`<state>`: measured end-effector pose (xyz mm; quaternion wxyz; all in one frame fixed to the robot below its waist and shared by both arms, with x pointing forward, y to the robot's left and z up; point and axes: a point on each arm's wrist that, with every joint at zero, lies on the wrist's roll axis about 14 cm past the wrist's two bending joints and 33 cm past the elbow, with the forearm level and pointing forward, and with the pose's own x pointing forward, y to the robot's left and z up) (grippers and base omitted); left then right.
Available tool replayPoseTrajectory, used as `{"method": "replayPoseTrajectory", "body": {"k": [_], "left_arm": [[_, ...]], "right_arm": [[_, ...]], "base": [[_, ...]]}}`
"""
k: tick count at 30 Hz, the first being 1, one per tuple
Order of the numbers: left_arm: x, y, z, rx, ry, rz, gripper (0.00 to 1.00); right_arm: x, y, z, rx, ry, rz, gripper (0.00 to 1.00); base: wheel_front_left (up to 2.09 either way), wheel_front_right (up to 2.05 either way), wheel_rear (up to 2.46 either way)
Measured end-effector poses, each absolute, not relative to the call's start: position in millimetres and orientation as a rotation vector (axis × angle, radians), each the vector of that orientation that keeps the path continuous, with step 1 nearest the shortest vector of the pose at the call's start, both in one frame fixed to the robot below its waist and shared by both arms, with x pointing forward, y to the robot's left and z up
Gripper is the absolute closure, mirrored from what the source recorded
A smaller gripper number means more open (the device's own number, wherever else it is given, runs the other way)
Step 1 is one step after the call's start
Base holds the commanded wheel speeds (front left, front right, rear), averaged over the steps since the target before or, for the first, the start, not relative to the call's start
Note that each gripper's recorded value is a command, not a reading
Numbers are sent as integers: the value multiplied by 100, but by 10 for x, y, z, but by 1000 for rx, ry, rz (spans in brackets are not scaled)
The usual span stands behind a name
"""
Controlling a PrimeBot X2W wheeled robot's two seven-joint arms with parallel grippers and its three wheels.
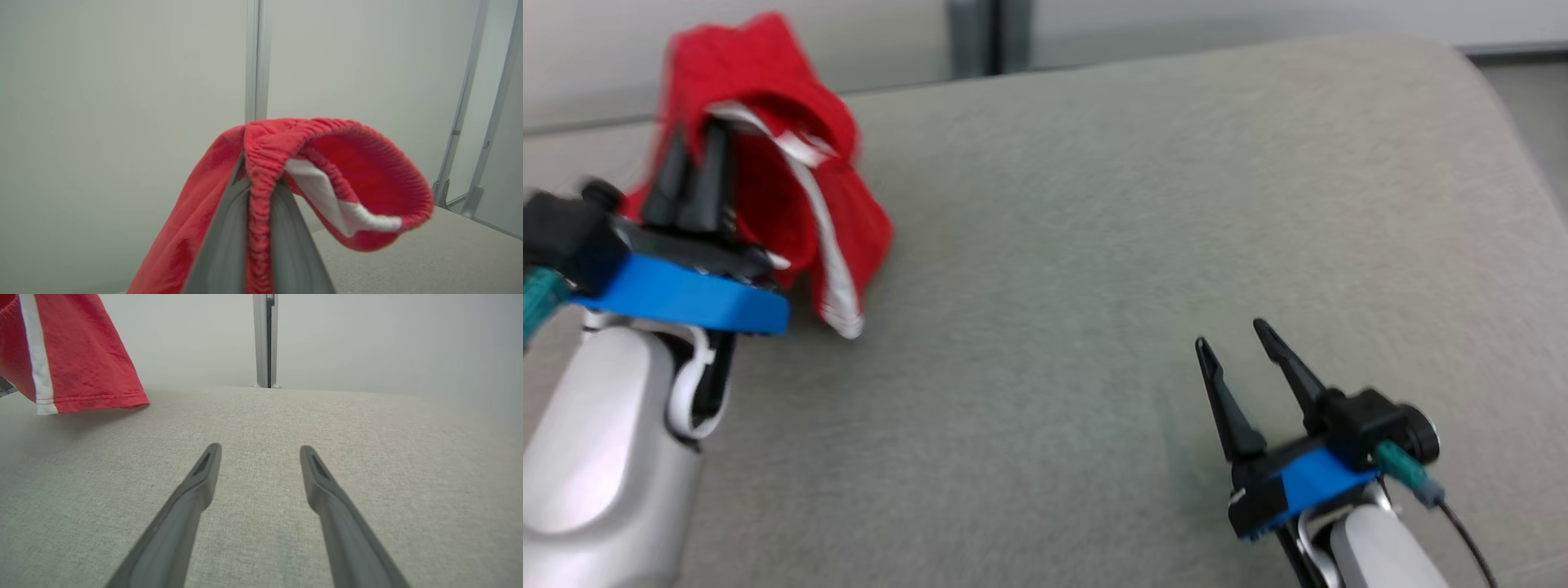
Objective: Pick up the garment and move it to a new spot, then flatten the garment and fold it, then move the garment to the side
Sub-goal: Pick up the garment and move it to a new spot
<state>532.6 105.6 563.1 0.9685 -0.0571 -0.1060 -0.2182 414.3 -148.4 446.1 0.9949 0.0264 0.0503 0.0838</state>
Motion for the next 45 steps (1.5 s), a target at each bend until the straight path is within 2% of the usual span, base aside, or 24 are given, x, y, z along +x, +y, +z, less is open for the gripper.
{"method": "replayPoseTrajectory", "body": {"k": [7,13,14,15,16,25,36,45], "left_arm": [[5113,-73,5462,-187,-172,-724,100],[4851,-516,5260,-198,-110,-852,100],[4822,-526,5208,-198,-95,-854,78],[4790,-516,5134,-199,-72,-850,24],[4756,-486,5038,-201,-40,-839,0],[4507,235,4554,-155,116,-633,0],[4010,1251,4512,-154,130,-305,0],[3668,1642,4442,-211,128,-123,0]], "right_arm": [[3811,-2000,4541,41,95,9,0],[3651,-2149,4619,33,79,-43,0],[3650,-2156,4626,32,77,-45,0],[3651,-2149,4626,33,77,-43,0],[3646,-2135,4613,36,80,-40,0],[3766,-1868,4665,52,55,45,0],[3799,-1471,4843,66,3,163,0],[3752,-1346,4863,73,-1,198,0]], "base": [[0,0,0],[0,0,0],[0,0,0],[0,0,0],[0,0,0],[0,0,0],[0,0,0],[0,0,0]]}}
